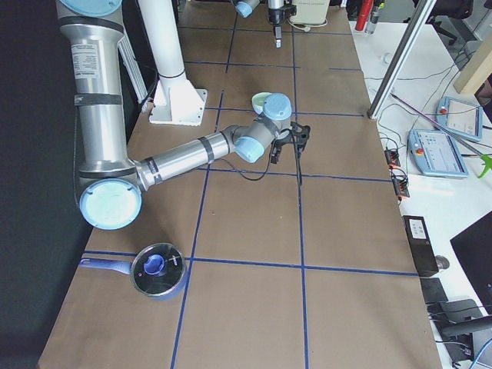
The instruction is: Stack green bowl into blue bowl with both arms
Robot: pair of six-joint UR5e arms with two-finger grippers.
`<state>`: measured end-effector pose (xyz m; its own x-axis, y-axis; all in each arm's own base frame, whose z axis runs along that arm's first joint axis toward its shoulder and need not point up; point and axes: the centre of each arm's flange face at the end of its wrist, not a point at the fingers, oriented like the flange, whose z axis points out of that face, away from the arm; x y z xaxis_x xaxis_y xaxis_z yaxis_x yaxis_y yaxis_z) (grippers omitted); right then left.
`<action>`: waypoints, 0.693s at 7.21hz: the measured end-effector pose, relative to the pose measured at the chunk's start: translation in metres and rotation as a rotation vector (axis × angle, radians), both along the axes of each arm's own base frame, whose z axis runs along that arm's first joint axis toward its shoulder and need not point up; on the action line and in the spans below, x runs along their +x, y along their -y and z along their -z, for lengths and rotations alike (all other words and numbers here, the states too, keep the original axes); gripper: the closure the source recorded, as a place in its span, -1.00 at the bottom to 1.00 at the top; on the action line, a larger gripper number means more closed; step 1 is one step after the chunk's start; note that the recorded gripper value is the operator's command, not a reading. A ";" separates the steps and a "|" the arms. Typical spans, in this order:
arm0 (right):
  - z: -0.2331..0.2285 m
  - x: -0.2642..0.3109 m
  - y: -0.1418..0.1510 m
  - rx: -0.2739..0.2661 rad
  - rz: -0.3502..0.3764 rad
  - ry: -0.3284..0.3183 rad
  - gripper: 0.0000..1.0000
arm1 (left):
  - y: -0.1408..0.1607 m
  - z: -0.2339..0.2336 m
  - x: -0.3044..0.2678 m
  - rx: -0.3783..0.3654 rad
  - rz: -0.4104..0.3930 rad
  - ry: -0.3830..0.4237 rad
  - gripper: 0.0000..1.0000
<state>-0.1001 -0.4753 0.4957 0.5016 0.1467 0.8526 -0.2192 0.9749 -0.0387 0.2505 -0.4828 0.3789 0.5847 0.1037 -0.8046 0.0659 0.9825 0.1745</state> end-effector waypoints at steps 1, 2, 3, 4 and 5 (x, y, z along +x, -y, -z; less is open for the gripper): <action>-0.042 0.044 0.000 0.077 0.038 -0.071 -1.00 | 0.005 -0.036 -0.043 0.060 -0.057 0.088 -0.99; -0.074 0.084 -0.001 0.128 0.097 -0.139 -1.00 | 0.006 -0.069 -0.090 0.096 -0.114 0.150 -0.99; -0.095 0.117 -0.004 0.152 0.170 -0.186 -1.00 | 0.002 -0.099 -0.140 0.110 -0.156 0.174 -0.99; -0.110 0.140 -0.009 0.167 0.240 -0.209 -1.00 | -0.006 -0.127 -0.189 0.118 -0.177 0.174 -1.00; -0.121 0.154 -0.015 0.171 0.291 -0.217 -1.00 | -0.012 -0.162 -0.239 0.131 -0.194 0.183 -1.00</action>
